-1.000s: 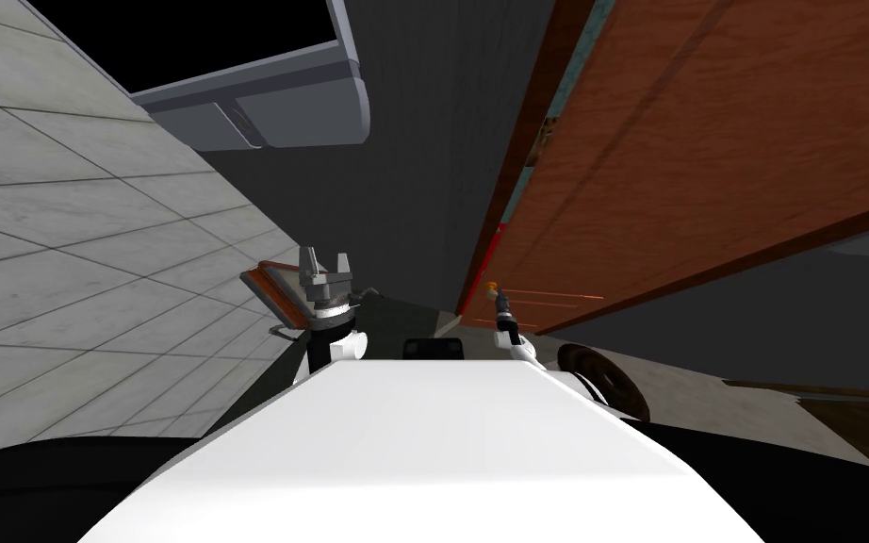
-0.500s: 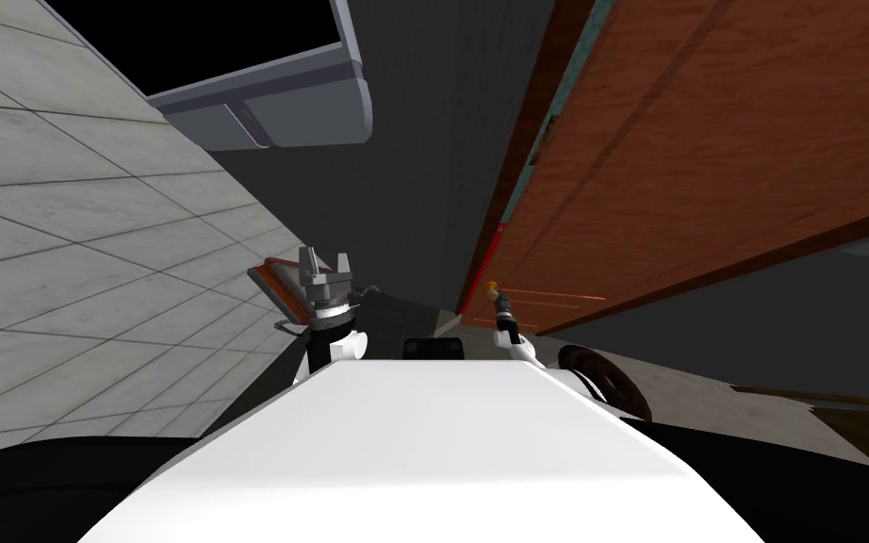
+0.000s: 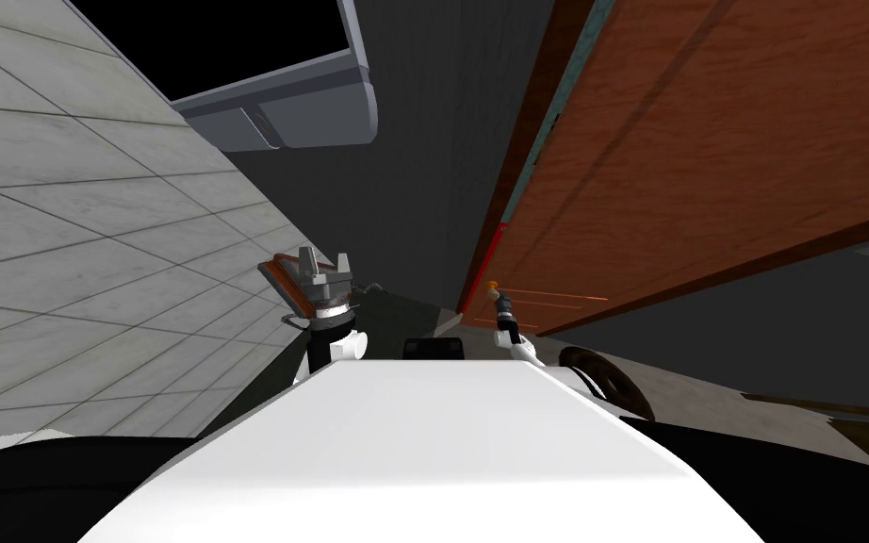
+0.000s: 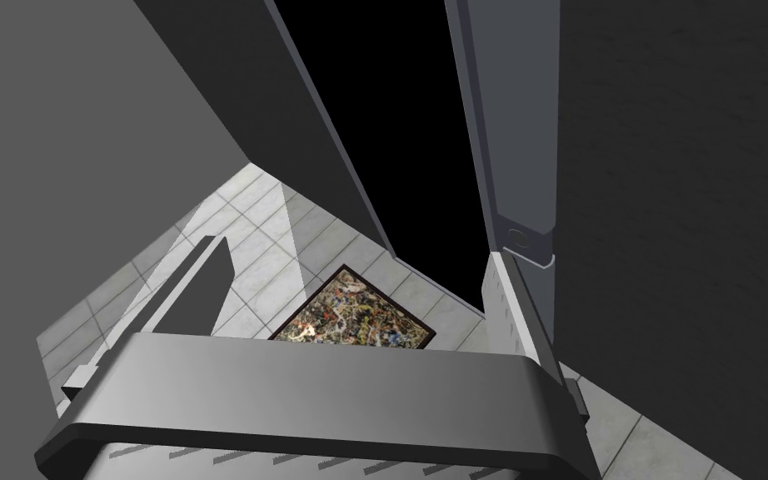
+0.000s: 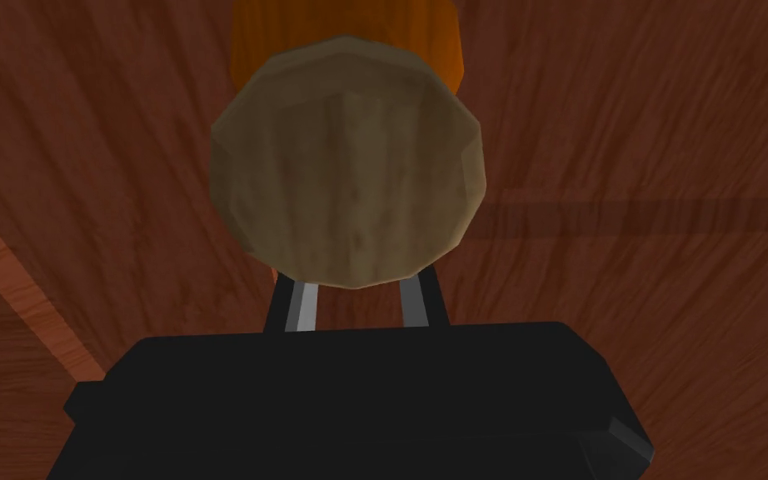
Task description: Pull the door open
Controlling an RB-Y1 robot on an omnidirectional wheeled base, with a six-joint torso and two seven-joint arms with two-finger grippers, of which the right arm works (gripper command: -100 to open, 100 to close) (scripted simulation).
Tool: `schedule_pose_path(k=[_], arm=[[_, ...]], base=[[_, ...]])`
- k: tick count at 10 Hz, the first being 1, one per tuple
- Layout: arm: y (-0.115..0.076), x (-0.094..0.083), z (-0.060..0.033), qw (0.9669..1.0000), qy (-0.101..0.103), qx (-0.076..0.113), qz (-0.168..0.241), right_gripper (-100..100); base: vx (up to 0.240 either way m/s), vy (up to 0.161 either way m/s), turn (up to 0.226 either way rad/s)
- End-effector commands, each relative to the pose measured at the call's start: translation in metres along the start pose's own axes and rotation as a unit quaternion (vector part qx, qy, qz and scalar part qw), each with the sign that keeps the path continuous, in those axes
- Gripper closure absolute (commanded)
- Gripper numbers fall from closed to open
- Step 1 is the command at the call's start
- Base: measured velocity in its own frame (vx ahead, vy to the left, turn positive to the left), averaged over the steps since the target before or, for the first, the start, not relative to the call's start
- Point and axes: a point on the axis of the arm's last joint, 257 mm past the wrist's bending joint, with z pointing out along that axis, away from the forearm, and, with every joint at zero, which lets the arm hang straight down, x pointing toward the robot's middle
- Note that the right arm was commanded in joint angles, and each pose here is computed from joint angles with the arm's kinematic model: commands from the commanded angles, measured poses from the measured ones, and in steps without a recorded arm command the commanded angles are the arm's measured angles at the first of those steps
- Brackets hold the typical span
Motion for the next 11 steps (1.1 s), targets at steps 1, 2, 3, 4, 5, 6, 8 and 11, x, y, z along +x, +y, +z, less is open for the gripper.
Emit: schedule_pose_path(k=[1,2,3,4,5,6,8,11], arm=[[0.0007,0.0231,-0.0026,0.9996,0.013,-0.005,0.026,100],[0.0007,0.0231,-0.0026,0.9996,0.013,-0.005,0.026,100],[0.0007,0.0231,-0.0026,0.9996,0.013,-0.005,0.026,100],[0.0007,0.0225,-0.0026,0.9987,0.011,-0.004,0.050,100],[0.0006,0.0220,-0.0026,0.9979,0.009,-0.004,0.064,100],[0.0006,0.0220,-0.0026,0.9972,0.010,-0.004,0.074,100],[0.0006,0.0220,-0.0026,0.9972,0.010,-0.004,0.074,100],[0.0004,0.0209,-0.0026,0.9925,0.006,-0.004,0.122,100]], base=[[-0.028,-0.012,0.040],[-0.010,-0.005,0.006],[0.000,0.000,0.000],[-0.018,-0.015,0.034],[-0.041,-0.022,0.077],[-0.043,-0.016,0.063],[-0.016,-0.004,-0.012],[-0.039,-0.021,0.062]])
